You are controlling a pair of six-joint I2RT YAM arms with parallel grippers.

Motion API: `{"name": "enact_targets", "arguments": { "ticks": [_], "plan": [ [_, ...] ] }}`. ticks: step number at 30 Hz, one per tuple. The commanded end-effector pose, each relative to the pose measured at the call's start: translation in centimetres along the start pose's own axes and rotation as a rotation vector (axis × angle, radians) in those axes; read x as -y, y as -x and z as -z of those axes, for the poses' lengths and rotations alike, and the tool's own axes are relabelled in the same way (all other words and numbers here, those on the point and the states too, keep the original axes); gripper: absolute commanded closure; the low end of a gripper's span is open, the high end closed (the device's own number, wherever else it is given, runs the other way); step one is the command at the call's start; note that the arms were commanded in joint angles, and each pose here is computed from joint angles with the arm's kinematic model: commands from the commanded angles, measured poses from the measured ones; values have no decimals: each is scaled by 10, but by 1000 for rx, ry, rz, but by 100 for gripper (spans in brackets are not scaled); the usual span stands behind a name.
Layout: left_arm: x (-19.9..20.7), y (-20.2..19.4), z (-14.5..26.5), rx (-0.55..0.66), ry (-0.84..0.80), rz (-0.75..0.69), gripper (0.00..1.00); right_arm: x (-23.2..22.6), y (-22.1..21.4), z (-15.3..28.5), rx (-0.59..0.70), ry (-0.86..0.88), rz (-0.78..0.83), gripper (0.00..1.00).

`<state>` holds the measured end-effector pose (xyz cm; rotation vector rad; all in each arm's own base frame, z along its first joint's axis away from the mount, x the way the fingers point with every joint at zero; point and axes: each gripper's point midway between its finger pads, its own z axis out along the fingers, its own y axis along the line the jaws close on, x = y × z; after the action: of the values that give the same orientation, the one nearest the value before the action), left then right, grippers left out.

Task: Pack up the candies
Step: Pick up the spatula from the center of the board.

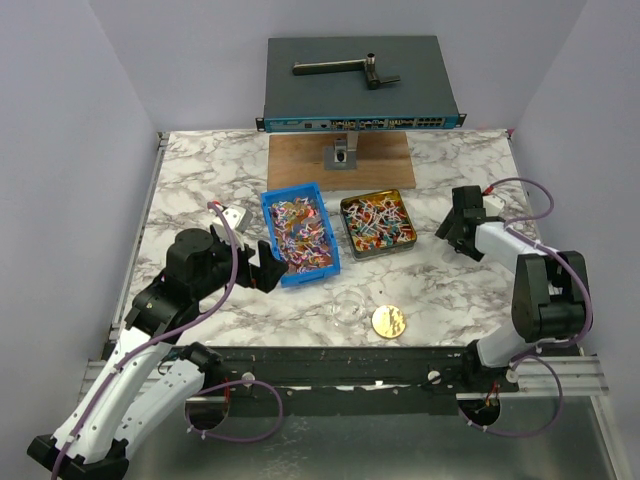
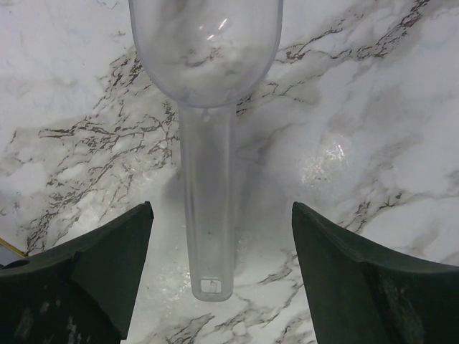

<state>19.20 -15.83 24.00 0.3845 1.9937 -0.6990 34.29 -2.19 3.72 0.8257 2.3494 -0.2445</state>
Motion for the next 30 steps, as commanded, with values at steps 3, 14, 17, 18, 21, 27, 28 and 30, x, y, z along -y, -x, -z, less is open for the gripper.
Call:
{"name": "enact_targets", "arguments": {
  "ticks": [3, 14, 17, 18, 21, 27, 28, 30],
  "plan": [
    [-5, 0, 0, 11, 31, 14, 1, -7, 3, -13, -4, 18, -12, 24],
    [-6, -5, -4, -11, 29, -10, 1, -9, -3, -23, -28, 17, -17, 59],
    [-8, -6, -5, -20, 35, -6, 1, -8, -1, -22, -22, 13, -15, 70],
    [-8, -6, -5, -22, 36, -4, 1, -8, 1, -21, -19, 12, -13, 76],
    [-8, -7, -5, -28, 40, -1, 1, -7, 3, -17, -16, 12, -14, 98],
    [-7, -6, -4, -26, 34, -1, 1, -4, 21, 8, 56, 51, -31, 99],
    [-6, -5, -4, -20, 34, -2, 1, -4, 21, 13, 59, 65, -32, 99],
    [-7, -4, -3, -15, 37, -2, 1, -5, 27, 26, 84, 105, -35, 99]
  ]
}}
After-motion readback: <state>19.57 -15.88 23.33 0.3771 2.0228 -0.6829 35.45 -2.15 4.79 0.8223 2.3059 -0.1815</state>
